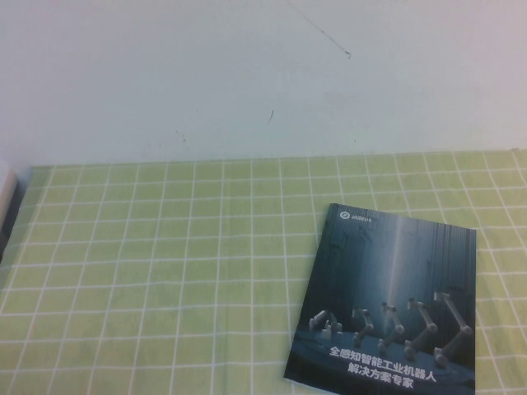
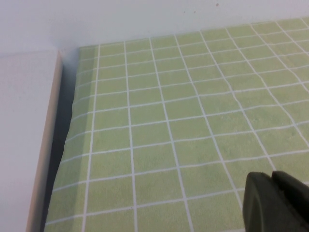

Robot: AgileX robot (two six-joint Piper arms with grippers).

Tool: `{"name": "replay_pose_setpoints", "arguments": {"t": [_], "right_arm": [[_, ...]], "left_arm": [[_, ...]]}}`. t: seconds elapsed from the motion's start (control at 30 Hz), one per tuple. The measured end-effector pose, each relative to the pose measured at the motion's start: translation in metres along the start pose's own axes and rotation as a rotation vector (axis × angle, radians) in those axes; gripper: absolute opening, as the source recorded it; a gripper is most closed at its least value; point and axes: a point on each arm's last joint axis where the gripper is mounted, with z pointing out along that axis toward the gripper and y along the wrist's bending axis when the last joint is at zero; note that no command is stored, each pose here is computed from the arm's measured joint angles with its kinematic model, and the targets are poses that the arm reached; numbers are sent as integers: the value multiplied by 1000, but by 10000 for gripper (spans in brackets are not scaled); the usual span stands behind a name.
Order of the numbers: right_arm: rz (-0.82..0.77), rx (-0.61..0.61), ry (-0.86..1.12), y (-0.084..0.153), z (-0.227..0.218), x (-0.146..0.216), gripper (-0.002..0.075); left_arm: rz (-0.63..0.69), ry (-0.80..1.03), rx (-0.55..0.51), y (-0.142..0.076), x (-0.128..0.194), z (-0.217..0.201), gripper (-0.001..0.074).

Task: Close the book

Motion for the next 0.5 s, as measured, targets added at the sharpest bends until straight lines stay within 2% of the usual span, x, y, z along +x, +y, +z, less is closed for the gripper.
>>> {"name": "replay_pose_setpoints", "arguments": {"t": [0.1, 0.2, 0.5], "right_arm": [[32, 55, -8, 2, 14, 26, -3], [69, 61, 109, 4, 18, 46, -3], [74, 65, 119, 4, 18, 46, -3]], "left_arm": [[0, 0, 0, 0, 0, 0, -3], [0, 0, 0, 0, 0, 0, -3], [-2, 0, 1, 0, 0, 0, -3]]}}
